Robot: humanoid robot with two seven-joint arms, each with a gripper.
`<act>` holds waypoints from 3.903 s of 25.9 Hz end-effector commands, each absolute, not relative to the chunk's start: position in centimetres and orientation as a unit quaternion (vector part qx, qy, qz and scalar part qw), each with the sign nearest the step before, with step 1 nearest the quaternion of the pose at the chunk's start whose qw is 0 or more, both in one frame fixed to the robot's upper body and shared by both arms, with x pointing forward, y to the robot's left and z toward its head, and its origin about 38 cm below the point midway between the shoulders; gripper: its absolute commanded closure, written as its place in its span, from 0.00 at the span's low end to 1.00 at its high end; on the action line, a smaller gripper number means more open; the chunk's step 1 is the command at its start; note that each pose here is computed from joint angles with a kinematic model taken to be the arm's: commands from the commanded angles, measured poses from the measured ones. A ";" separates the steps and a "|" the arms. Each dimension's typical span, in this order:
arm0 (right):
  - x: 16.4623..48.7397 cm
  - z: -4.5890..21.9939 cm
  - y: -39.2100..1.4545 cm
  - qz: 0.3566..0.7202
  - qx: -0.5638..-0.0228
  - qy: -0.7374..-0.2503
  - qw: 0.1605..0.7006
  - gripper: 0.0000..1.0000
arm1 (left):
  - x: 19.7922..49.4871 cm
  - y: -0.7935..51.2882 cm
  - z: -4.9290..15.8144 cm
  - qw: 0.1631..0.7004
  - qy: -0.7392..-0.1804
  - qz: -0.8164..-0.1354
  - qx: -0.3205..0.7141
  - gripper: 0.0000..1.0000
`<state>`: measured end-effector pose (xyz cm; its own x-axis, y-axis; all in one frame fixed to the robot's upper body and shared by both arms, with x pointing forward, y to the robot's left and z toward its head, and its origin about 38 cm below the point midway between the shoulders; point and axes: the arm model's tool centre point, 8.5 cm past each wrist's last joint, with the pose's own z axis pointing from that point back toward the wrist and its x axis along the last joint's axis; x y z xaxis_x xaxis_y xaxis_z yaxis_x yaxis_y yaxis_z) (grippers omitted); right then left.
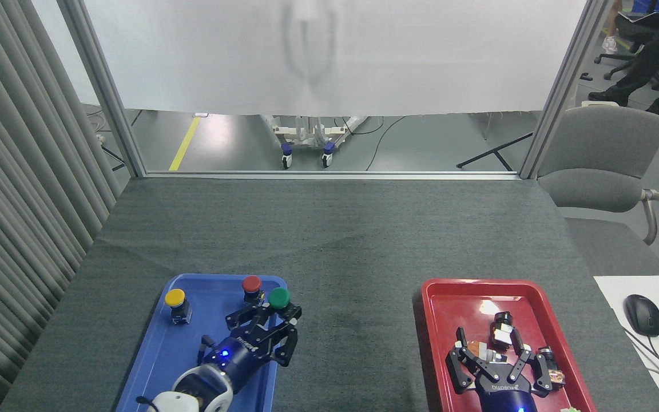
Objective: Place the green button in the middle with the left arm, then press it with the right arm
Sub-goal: 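Carry the green button off the tray and set it mid-table, then release the green button and withdraw the left hand toward the blue tray, then lower the right hand onto the green button and press it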
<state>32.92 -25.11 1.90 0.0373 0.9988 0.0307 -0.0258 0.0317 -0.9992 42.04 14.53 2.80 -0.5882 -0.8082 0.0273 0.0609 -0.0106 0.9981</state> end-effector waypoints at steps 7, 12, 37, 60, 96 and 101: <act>32.9 1.9 -25.2 0.489 -0.496 -0.491 0.523 0.00 | 41.5 3.0 0.1 0.328 -0.588 -0.678 0.294 1.00; 32.9 1.9 -25.0 0.487 -0.495 -0.492 0.525 0.00 | 40.7 2.5 -1.5 0.327 -0.566 -0.697 0.296 0.99; 33.5 2.0 -21.8 0.506 -0.472 -0.511 0.509 0.08 | 38.4 6.2 3.1 0.304 -0.615 -0.639 0.347 0.00; 35.4 2.2 -10.1 0.568 -0.414 -0.540 0.462 1.00 | 35.5 26.2 2.3 0.444 -0.516 -0.548 0.487 0.00; 36.8 2.2 -8.5 0.574 -0.409 -0.535 0.465 0.93 | 35.6 29.2 3.2 0.474 -0.525 -0.512 0.488 0.00; 36.6 3.3 -11.3 0.542 -0.437 -0.535 0.480 0.24 | 35.7 29.2 3.2 0.474 -0.525 -0.511 0.488 0.00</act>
<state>36.74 -9.37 2.72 -0.2092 0.9773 0.0333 -0.0797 0.0169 -0.9967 35.64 29.19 3.22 -0.0754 -0.9972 -0.0012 -0.0290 0.0010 0.9996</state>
